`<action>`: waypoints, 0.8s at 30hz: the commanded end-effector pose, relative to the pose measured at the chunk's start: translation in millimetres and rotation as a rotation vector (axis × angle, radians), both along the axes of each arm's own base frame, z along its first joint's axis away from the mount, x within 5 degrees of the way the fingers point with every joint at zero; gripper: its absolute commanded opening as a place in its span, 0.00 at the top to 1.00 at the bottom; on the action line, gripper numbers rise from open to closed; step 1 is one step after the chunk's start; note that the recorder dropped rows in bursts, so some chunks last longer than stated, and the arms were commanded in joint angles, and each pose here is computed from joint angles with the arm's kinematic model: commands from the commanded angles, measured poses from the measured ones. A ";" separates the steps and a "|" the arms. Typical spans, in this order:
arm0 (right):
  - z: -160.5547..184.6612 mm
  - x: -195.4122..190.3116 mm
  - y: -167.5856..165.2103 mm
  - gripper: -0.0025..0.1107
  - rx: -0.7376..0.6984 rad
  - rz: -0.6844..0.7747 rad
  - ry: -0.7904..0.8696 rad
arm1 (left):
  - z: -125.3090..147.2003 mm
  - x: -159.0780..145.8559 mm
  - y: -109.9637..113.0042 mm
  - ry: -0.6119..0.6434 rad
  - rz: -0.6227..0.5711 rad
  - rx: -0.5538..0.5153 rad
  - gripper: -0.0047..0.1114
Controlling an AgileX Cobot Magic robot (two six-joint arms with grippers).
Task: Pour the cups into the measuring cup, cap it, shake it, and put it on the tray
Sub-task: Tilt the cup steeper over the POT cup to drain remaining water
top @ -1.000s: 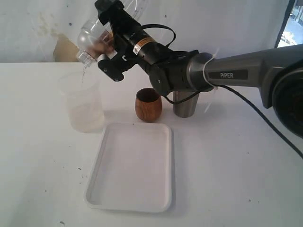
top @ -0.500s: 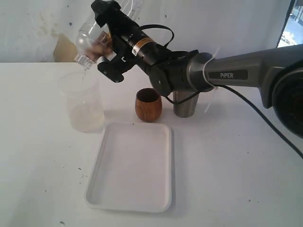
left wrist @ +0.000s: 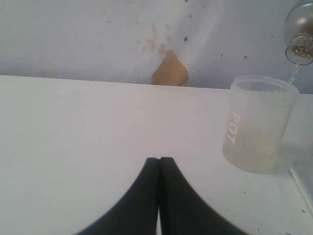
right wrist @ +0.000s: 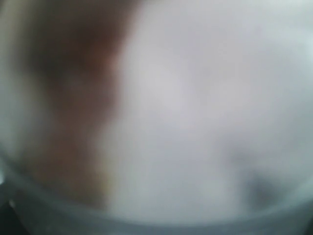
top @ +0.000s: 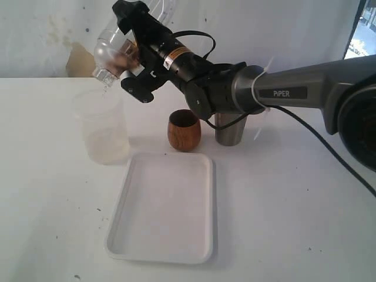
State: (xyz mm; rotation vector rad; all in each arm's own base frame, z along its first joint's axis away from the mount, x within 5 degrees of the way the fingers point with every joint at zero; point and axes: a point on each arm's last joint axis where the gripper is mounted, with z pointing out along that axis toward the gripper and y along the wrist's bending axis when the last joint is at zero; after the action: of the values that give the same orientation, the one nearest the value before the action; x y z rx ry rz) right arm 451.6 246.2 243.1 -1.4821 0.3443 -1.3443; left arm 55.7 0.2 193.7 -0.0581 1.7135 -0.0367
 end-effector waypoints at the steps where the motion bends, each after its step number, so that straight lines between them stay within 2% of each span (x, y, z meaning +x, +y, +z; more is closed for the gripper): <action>1: 14.4 -0.4 -2.6 0.98 0.008 -0.003 -0.062 | -1.7 -0.2 0.0 0.003 -0.001 0.002 0.96; 24: 13.2 -1.0 -1.0 0.98 -0.021 0.011 -0.063 | -1.7 -0.2 0.0 0.003 -0.001 0.002 0.96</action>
State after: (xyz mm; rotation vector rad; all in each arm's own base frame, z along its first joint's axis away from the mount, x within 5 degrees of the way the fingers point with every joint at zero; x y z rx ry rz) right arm 450.7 248.2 241.4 -1.5130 0.3046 -1.3440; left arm 55.7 0.2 193.7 -0.0581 1.7135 -0.0367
